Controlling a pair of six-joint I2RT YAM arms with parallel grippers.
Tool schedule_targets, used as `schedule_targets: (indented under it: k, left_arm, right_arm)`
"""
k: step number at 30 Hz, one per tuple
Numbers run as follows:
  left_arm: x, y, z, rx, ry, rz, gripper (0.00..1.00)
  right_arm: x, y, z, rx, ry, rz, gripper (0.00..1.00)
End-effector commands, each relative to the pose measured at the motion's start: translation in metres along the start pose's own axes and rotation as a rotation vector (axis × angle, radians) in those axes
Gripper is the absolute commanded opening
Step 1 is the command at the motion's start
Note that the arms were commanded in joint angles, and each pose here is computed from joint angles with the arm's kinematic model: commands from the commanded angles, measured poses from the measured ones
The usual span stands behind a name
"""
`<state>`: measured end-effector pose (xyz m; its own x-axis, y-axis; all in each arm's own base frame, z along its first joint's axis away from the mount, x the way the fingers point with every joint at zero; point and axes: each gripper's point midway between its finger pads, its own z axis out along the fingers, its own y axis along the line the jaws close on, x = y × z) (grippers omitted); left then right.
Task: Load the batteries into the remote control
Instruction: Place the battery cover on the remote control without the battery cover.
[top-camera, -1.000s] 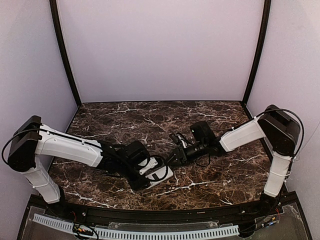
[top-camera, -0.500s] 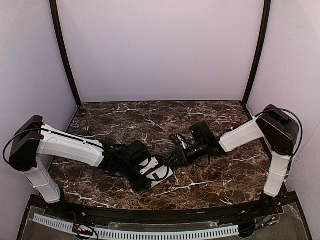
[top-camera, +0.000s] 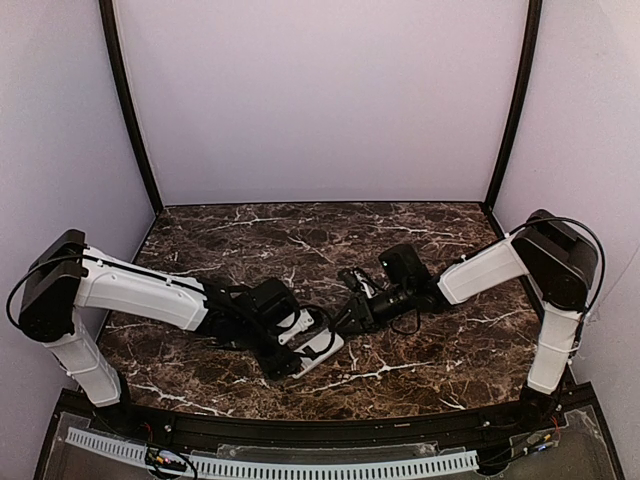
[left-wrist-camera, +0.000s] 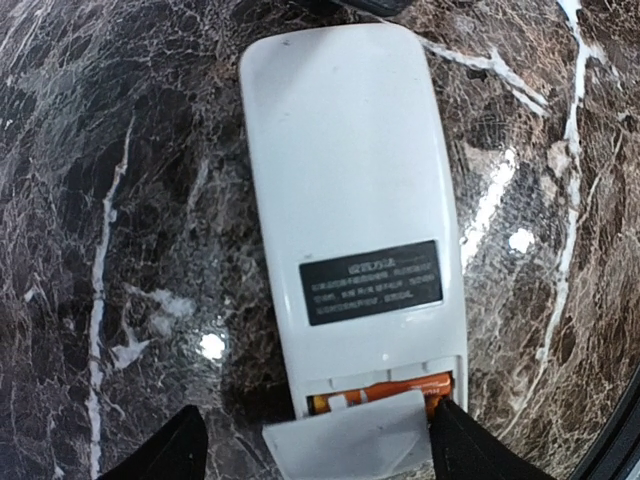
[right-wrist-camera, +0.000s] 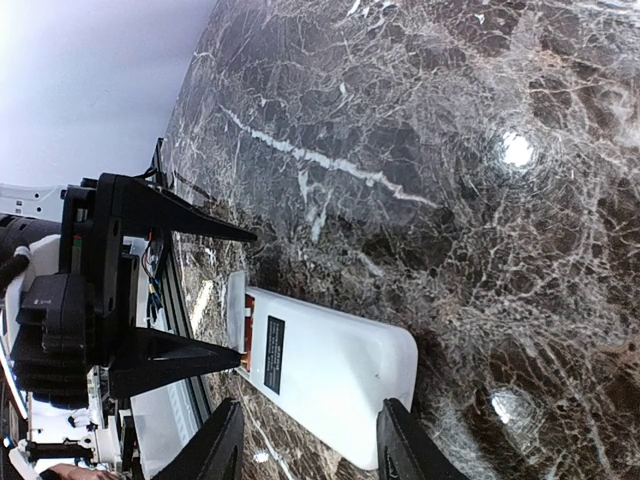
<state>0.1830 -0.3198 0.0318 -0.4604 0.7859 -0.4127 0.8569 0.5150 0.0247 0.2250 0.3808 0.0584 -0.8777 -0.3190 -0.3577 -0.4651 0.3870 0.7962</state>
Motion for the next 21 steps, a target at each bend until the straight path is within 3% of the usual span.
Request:
schedule_targets:
  k: [1,8,21]
  left_arm:
    - [0.005,0.009,-0.004,-0.029,0.014,0.010,0.78]
    - [-0.003,0.011,-0.011,-0.034,-0.015,0.004,0.79]
    - [-0.019,0.009,-0.039,-0.011,-0.176,-0.005,0.90]
  right_arm:
    - [0.001,-0.004,0.002,-0.002,0.007,0.003,0.44]
    - [0.001,-0.004,0.002,-0.004,0.010,0.003,0.45]
    - [0.001,-0.003,0.002,-0.006,0.010,0.001,0.45]
